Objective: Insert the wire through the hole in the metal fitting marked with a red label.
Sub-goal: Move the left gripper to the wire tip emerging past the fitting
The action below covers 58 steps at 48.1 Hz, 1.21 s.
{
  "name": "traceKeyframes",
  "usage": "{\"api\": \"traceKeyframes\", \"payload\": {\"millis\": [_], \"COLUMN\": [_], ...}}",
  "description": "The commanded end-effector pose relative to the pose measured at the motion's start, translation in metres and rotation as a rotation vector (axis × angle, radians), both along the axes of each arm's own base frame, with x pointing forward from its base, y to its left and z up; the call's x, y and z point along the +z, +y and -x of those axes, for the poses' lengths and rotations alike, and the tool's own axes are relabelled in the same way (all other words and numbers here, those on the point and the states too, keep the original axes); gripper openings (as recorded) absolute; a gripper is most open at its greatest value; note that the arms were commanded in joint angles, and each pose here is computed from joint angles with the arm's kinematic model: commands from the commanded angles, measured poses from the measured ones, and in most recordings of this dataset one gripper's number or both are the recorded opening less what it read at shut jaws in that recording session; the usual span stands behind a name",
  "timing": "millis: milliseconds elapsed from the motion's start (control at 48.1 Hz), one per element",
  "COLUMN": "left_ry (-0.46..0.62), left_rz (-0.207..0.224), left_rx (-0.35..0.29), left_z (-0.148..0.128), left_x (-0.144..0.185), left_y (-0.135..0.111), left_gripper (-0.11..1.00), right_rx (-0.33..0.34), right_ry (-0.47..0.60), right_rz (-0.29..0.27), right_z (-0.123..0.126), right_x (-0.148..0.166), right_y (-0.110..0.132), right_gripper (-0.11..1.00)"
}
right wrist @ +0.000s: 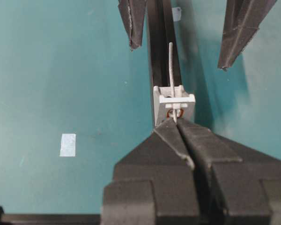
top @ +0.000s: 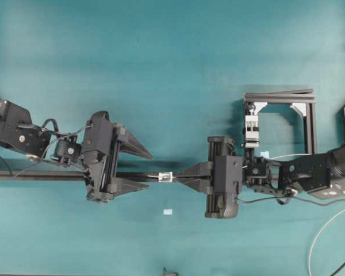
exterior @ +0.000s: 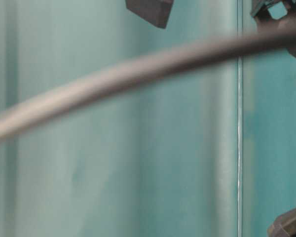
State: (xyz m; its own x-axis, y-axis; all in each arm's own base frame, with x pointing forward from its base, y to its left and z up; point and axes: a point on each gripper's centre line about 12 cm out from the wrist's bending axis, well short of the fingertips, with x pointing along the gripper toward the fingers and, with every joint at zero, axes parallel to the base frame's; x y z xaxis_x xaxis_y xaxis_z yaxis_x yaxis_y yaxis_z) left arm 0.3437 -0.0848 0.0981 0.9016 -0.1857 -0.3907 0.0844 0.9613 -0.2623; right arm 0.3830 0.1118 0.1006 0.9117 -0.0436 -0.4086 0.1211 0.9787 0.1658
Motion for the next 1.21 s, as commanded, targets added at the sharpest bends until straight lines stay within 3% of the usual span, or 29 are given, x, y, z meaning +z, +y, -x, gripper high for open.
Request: {"api": "traceKeyframes", "payload": {"millis": [0, 249, 457, 852, 1185], "left_ry": [-0.035, -0.027, -0.034, -0.037, -0.035], "left_rz": [0.006, 0.006, 0.004, 0.005, -0.006], "left_rx": [-0.002, -0.004, -0.022, -0.022, -0.028], "left_z": [-0.0065, -0.0072, -0.0096, -0.0109, -0.0106], "left_x": [0.0093, 0.0083, 0.0100, 0.0111, 0.0110], "left_y": [-0.0014, -0.0027, -0.0076, -0.0080, -0.0082], "left_gripper": [0.57, 0.53, 0.27, -0.03, -0.10], "right_rx": [0.000, 0.000, -0.001, -0.001, -0.002], "right_ry": [-0.030, -0.029, -0.029, -0.027, -0.029], "right_rz": [-0.007, -0.006, -0.008, -0.007, -0.011], "right_z": [-0.0041, -0.0036, -0.0036, -0.0032, -0.0036], "right_x": [0.0099, 0.0095, 0.0095, 0.0091, 0.0095], "right_y": [0.0009, 0.0008, 0.0008, 0.0006, 0.0008], "right_gripper": [-0.01, -0.01, -0.01, -0.01, -0.01]}}
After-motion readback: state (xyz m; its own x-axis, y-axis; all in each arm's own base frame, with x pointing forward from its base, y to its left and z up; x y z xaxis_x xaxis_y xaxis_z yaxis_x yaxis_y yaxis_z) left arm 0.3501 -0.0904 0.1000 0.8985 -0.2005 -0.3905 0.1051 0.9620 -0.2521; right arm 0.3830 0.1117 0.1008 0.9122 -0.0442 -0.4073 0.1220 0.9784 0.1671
